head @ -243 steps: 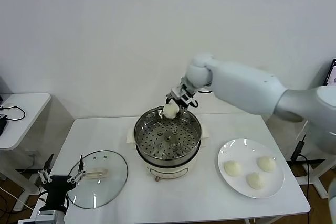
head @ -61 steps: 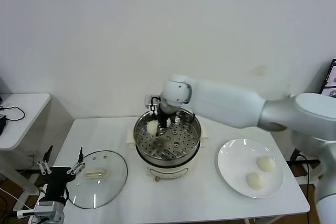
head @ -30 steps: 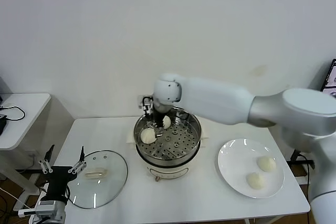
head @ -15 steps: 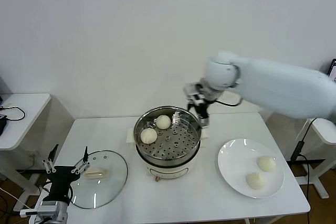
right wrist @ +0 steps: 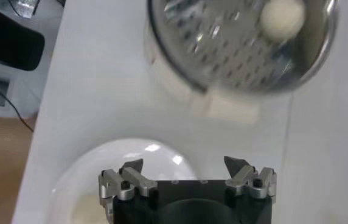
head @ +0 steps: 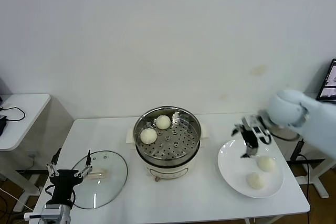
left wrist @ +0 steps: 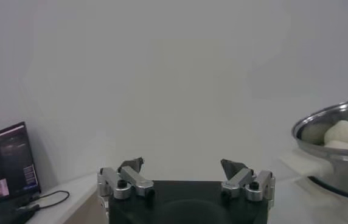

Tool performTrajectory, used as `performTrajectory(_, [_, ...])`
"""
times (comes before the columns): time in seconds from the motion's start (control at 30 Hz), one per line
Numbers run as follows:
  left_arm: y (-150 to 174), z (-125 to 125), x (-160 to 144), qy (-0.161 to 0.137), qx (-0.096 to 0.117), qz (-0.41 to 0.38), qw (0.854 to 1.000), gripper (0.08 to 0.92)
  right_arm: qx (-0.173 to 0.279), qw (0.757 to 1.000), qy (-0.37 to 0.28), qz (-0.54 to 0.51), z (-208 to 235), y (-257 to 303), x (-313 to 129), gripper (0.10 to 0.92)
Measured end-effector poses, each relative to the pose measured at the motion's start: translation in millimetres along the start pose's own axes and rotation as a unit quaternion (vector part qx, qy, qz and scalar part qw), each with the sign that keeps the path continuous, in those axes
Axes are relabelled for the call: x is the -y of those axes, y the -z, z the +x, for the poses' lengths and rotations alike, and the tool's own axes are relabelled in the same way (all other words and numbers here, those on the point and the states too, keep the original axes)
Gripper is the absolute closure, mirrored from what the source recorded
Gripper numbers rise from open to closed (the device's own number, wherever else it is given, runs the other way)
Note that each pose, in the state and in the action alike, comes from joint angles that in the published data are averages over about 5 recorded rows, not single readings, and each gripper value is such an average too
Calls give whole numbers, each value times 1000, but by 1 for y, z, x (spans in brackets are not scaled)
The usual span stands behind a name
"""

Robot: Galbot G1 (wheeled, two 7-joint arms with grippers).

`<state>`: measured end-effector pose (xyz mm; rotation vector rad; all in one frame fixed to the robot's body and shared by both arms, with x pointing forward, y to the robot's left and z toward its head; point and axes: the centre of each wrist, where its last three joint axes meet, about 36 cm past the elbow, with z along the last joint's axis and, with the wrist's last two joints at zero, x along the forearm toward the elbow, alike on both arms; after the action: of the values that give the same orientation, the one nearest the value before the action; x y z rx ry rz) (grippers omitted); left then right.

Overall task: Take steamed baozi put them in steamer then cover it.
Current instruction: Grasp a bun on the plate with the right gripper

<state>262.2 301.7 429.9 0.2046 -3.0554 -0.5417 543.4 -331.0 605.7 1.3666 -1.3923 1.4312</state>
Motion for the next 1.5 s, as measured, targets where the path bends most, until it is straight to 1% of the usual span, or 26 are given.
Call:
performTrajectory(0.27, [-2, 5, 1, 2, -7, -6, 1000, 177, -26, 999, 19, -19, -37, -42, -45, 200])
performTrajectory(0.6, [-5, 8, 2, 3, -14, -8, 1000, 177, -54, 998, 36, -27, -73, -64, -75, 199])
performTrajectory(0.87, [-7, 8, 4, 1, -16, -10, 1000, 177, -63, 997, 41, -29, -95, -70, -85, 199])
performTrajectory(1.3, [-8, 6, 4, 1, -15, -12, 1000, 177, -69, 996, 38, -42, -120, -77, -86, 205])
performTrajectory(1.4, [-8, 6, 4, 1, -15, -12, 1000, 177, -70, 996, 39, -46, -124, -78, -86, 227])
performTrajectory(1.5, [-8, 6, 4, 2, -15, -11, 1000, 177, -70, 996, 39, -50, -126, -79, -86, 279])
